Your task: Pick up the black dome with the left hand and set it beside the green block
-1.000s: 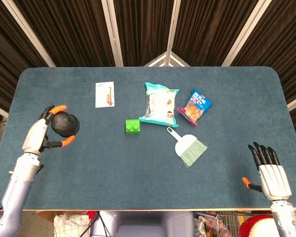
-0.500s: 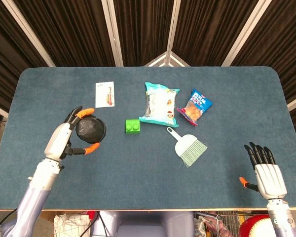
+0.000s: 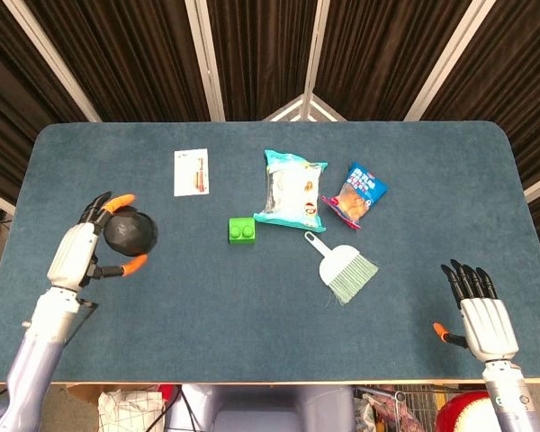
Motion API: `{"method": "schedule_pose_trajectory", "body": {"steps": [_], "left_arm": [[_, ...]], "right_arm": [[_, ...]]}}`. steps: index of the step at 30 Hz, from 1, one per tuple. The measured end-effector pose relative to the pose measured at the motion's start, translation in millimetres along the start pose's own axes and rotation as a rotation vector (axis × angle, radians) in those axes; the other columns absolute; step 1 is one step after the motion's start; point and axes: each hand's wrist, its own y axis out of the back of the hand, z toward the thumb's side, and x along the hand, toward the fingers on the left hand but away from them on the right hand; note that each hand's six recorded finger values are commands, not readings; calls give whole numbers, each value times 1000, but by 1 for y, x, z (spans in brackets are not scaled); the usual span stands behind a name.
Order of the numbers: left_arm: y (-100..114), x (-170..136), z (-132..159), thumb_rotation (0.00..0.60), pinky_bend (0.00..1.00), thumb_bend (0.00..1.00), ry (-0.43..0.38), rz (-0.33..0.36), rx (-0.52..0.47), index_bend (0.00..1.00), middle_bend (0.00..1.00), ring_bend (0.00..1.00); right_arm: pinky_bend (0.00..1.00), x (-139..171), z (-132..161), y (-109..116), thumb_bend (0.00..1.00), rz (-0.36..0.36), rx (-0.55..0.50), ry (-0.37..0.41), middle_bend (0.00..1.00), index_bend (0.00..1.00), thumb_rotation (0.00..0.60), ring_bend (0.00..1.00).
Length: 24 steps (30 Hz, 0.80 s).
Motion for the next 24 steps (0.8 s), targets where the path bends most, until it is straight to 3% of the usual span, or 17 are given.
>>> {"method": "schedule_pose_trajectory", "body": {"steps": [2, 4, 12, 24], "left_arm": [[-15, 10, -30, 600, 0, 524, 75, -21, 9, 165, 421, 0], [-25, 15, -42, 600, 0, 524, 96, -33, 18, 165, 422, 0], [-57, 21, -28, 600, 0, 524, 76, -87, 58, 163, 419, 0], [-108, 41, -73, 600, 0, 524, 175, -133, 122, 155, 415, 0]], "right_arm": [[0, 0, 0, 0, 208, 0, 2, 0, 0, 0, 600, 40], [0, 1, 0, 1, 209, -5, 0, 0, 0, 0, 600, 40], [0, 4, -2, 3, 209, -7, -12, 3, 0, 0, 600, 40], [0, 4, -9, 3, 209, -7, -19, -4, 0, 0, 600, 40]]}}
